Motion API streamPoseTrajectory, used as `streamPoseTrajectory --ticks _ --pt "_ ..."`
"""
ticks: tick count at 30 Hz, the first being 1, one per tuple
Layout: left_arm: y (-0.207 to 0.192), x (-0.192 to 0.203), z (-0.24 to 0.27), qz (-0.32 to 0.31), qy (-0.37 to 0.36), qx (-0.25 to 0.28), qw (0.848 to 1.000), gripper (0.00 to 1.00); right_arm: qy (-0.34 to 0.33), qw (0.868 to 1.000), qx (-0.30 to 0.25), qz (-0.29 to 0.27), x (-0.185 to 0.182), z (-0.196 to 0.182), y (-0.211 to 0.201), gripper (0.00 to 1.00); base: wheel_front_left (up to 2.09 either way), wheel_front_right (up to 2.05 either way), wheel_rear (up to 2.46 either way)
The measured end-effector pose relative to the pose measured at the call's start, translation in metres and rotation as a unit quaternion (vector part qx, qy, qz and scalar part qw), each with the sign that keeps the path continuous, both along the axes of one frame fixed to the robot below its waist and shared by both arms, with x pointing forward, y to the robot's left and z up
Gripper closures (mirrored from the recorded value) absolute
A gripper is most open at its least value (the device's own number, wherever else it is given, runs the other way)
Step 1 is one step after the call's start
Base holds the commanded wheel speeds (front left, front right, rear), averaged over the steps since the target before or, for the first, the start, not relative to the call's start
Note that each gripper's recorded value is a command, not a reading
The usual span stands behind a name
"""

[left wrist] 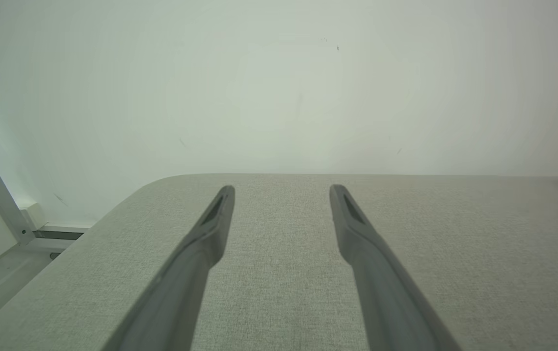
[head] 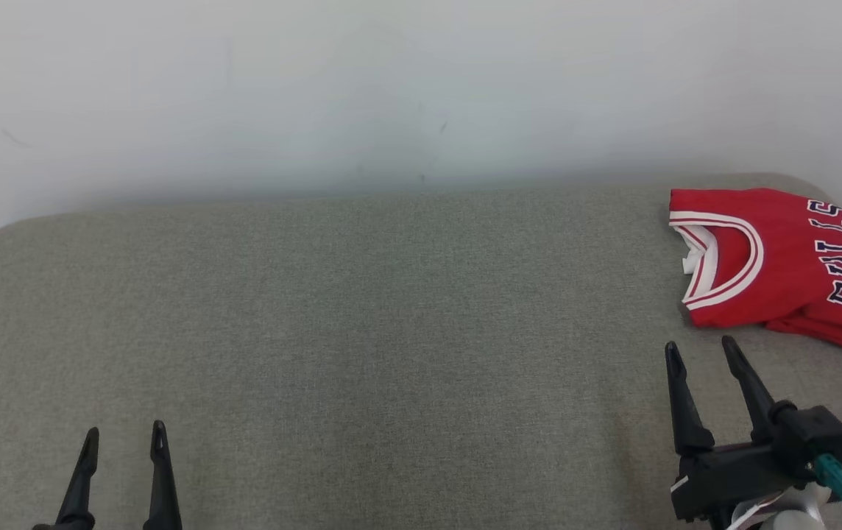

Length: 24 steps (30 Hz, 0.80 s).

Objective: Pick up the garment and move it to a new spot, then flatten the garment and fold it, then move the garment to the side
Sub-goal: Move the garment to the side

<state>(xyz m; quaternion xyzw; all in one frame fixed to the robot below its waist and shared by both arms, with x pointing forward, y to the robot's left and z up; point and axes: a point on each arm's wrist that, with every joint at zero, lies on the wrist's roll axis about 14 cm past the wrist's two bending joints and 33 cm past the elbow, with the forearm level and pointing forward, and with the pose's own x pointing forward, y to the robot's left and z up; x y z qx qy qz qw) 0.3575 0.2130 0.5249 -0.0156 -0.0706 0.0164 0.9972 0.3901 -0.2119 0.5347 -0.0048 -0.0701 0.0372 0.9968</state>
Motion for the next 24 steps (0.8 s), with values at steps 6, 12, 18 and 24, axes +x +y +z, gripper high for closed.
streamPoseTrajectory --ticks 6,12,18,24 --pt "-0.010 0.000 -0.013 -0.015 0.021 0.004 1.000 0.00 0.017 0.999 0.020 -0.020 -0.024 -0.016 -0.003 0.00 0.00 0.00 0.00" --pt "-0.012 0.001 -0.019 -0.022 0.032 0.019 0.999 0.00 0.024 0.999 0.025 -0.031 -0.038 -0.023 -0.002 0.00 0.00 0.00 0.00" --pt "-0.006 0.001 -0.019 -0.011 0.036 0.031 0.999 0.00 0.018 0.999 0.022 -0.039 -0.042 -0.020 -0.004 0.00 0.00 0.00 0.00" --pt "0.000 0.000 -0.014 0.001 0.033 0.034 0.999 0.00 0.017 0.999 0.018 -0.037 -0.041 -0.017 -0.001 0.00 0.00 0.00 0.00"
